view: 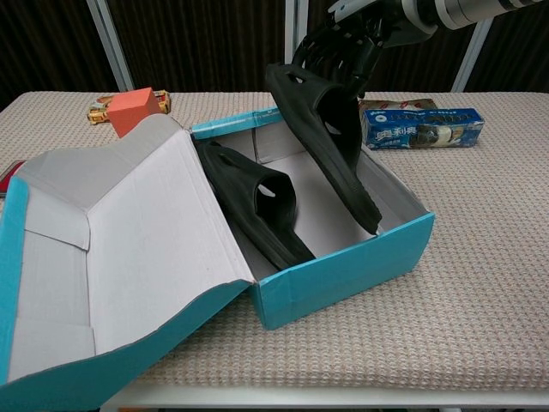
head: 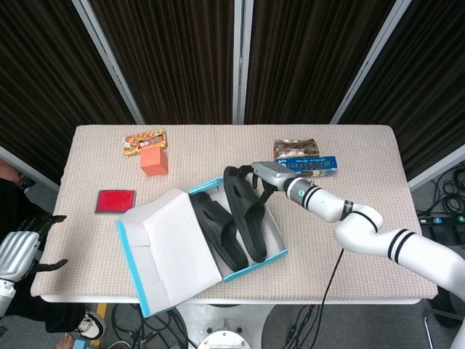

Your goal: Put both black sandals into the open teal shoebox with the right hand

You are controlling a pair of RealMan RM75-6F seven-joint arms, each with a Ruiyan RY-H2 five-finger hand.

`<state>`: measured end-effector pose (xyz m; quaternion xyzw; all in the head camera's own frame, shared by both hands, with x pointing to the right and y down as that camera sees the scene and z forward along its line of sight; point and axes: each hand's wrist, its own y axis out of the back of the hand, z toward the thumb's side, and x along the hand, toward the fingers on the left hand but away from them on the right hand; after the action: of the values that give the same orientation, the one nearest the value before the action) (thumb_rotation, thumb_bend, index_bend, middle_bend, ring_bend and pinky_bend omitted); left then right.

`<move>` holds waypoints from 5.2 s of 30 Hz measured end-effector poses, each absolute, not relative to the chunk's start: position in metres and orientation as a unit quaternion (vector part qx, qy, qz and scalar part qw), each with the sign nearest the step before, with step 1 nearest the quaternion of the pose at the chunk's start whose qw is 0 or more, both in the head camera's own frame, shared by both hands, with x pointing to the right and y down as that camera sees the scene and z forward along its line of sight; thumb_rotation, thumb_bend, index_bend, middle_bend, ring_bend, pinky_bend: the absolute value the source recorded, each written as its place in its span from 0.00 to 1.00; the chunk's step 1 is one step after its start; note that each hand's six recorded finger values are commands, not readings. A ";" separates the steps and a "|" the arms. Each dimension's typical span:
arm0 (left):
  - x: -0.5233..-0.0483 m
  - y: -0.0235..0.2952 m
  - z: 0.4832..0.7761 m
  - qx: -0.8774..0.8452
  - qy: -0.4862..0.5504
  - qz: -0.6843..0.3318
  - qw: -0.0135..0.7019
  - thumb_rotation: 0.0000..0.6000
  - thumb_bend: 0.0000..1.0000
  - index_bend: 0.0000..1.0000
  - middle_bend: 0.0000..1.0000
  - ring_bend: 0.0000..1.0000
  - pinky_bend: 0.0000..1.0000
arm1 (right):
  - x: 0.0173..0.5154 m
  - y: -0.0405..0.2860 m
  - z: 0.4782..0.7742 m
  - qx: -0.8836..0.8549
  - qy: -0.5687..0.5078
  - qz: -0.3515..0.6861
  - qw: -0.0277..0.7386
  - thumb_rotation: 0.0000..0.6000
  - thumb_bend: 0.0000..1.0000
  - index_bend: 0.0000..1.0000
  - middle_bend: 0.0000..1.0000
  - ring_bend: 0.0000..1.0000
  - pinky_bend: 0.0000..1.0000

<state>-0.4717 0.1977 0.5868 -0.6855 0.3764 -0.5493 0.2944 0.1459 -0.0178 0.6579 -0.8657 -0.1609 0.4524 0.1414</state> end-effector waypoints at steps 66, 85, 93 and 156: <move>-0.478 0.200 0.592 -0.688 0.385 -0.534 0.306 1.00 0.02 0.19 0.24 0.11 0.14 | 0.155 0.019 0.695 -0.793 -0.102 0.460 0.386 1.00 0.38 0.60 0.47 0.43 0.57; -0.479 0.202 0.593 -0.692 0.389 -0.530 0.299 1.00 0.02 0.19 0.24 0.11 0.14 | 0.168 0.026 0.683 -0.803 -0.089 0.476 0.347 1.00 0.00 0.23 0.25 0.18 0.33; -0.477 0.202 0.590 -0.695 0.392 -0.524 0.298 1.00 0.02 0.19 0.24 0.11 0.14 | 0.184 0.025 0.661 -0.805 -0.078 0.496 0.316 1.00 0.00 0.01 0.09 0.00 0.18; -0.463 0.208 0.586 -0.705 0.380 -0.517 0.302 1.00 0.02 0.19 0.24 0.11 0.14 | 0.234 0.151 0.653 -0.930 -0.215 0.271 -0.127 1.00 0.51 0.25 0.32 0.23 0.39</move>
<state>-0.4634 0.2082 0.5862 -0.7046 0.3803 -0.5172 0.3024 0.2339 0.1514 0.6528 -0.9297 -0.2146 0.2711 -0.1266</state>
